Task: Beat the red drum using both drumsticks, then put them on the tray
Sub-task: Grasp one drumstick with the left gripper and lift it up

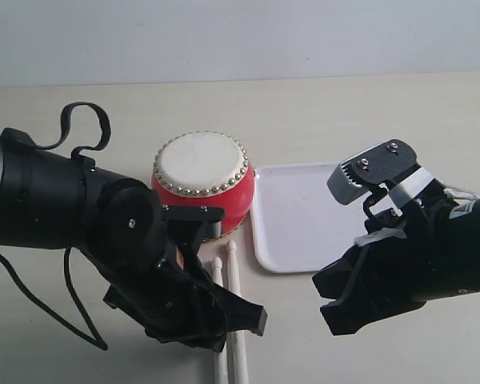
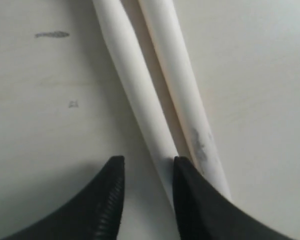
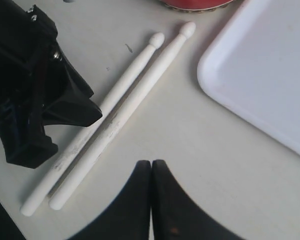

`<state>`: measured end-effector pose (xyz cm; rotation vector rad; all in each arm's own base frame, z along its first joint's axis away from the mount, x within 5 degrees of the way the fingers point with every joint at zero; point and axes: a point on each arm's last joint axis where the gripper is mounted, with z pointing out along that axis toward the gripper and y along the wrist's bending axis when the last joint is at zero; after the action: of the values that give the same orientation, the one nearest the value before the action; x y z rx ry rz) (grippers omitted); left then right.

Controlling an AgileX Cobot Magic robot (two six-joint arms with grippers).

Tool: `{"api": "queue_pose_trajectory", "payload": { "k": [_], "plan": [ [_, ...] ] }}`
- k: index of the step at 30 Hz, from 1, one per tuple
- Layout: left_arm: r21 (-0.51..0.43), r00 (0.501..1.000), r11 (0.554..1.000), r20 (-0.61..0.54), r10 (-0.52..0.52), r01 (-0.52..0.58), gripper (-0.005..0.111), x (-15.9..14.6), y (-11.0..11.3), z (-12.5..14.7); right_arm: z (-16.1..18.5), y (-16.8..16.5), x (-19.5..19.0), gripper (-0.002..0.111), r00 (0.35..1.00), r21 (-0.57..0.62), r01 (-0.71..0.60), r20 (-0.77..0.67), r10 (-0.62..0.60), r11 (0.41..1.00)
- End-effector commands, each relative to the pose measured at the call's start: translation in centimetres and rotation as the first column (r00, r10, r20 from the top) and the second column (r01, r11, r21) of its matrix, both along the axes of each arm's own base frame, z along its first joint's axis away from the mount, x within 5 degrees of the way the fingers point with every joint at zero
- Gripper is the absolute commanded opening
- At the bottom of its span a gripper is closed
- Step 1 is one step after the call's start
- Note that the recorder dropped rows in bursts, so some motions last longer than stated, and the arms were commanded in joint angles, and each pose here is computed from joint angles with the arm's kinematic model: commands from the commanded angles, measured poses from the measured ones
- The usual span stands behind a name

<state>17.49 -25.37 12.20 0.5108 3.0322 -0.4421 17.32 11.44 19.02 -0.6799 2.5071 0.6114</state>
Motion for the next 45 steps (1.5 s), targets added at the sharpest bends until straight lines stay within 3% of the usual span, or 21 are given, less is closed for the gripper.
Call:
{"api": "queue_pose_trajectory", "payload": {
  "k": [1, 18, 35, 38, 45],
  "plan": [
    [0.01, 1.0, 1.0, -0.024, 0.015, -0.014, 0.034, -0.2, -0.2, -0.4, 0.1, 0.1, 0.0, 0.0, 1.0, -0.003, -0.017, 0.007, 0.017, 1.0],
    [-0.006, 0.998, 1.0, -0.055, 0.013, -0.013, 0.034, -0.3, -1.0, 0.2, 0.1, 0.1, 0.0, 0.0, 1.0, -0.003, -0.018, 0.005, 0.018, 1.0],
    [0.038, 0.999, 0.999, -0.043, -0.018, 0.02, 0.034, -0.7, -1.5, -1.6, 0.1, 0.1, -0.1, 0.0, 1.0, -0.005, -0.027, -0.001, 0.027, 1.0],
    [0.048, 0.999, 0.998, -0.036, -0.027, 0.029, 0.032, -0.7, -1.4, -1.6, 0.1, 0.1, -0.1, 0.0, 1.0, -0.005, -0.027, -0.001, 0.027, 1.0],
    [0.128, 0.998, 0.991, -0.046, -0.042, 0.047, 0.013, -0.7, -0.9, -3.0, 0.1, 0.1, -0.1, 0.0, 1.0, -0.005, -0.027, -0.001, 0.027, 1.0]
  ]
}}
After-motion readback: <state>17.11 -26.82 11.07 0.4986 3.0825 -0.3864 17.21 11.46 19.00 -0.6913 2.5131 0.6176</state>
